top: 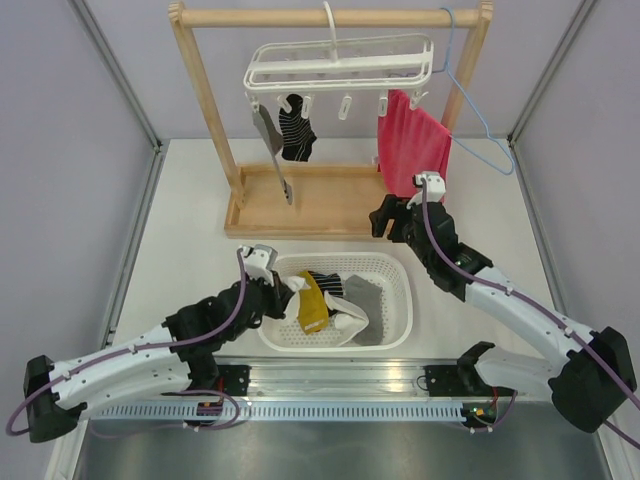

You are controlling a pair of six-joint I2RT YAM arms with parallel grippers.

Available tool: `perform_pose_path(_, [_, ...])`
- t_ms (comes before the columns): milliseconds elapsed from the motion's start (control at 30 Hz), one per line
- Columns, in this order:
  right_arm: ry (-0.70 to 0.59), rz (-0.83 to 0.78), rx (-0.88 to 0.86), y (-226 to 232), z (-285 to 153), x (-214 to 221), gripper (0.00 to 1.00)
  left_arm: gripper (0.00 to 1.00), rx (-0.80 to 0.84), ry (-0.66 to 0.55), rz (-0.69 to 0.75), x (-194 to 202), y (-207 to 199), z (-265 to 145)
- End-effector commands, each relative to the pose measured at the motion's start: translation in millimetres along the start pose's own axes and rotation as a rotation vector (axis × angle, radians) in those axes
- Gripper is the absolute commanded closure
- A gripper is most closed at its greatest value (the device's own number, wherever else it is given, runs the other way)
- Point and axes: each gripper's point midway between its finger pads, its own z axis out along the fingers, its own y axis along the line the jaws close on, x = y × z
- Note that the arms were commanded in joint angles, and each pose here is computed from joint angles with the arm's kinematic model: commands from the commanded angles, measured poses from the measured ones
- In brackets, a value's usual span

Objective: Remove the socks clipped to the hanger

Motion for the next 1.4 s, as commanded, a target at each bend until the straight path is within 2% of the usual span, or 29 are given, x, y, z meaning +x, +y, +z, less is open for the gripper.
perform_pose_path(0, [-0.05,0.075,0.009,-7.1,-5.3,-2.5,0.19,0.98,-0.037,0.036,-0.064,23.2,1.8,-0.5])
perform_pose_path(133, [-0.049,0.11,0.006,-14.0,-11.6,9.5,0.19,0.98,-0.071,0.1,-0.073,50.7,4.5,2.9])
perform_pose_path(167, [-0.042,0.111,0.014,-17.4,-11.8,15.4,0.19,0.95,-0.075,0.105,-0.086,53.0,4.6,3.3])
perform_pose_path(200, [-0.041,0.111,0.018,-19.2,-12.1,17.0,0.19,0.86,-0.082,0.108,-0.089,55.1,5.8,4.0])
perform_pose_path(233, [-0.039,0.111,0.022,-20.8,-12.5,18.2,0.18,0.7,-0.081,0.11,-0.091,56.0,5.4,3.8])
perform_pose_path(300, [-0.033,0.112,0.027,-24.2,-12.4,21.5,0.18,0.01,-0.095,0.105,-0.097,55.0,7.5,4.1])
perform_pose_path(767, [-0.022,0.124,0.032,-32.5,-14.9,28.8,0.18,0.0,-0.196,-0.016,-0.152,26.8,27.3,-5.6])
perform_pose_path(967, [-0.018,0.123,0.026,-32.7,-15.6,29.9,0.18,0.0,-0.225,-0.136,-0.151,-13.5,30.5,-17.2])
perform_pose_path(1200, [-0.015,0.121,0.024,-33.5,-14.3,31.5,0.17,0.0,-0.223,-0.176,-0.045,-43.5,19.9,-18.8])
perform_pose_path(1300, [-0.015,0.124,0.022,-34.1,-14.2,32.4,0.17,0.0,-0.283,-0.269,-0.015,-74.2,26.7,-26.3])
perform_pose_path(1367, [-0.018,0.126,0.017,-33.7,-14.5,32.0,0.17,0.0,-0.264,-0.343,-0.018,-101.5,19.1,-29.4])
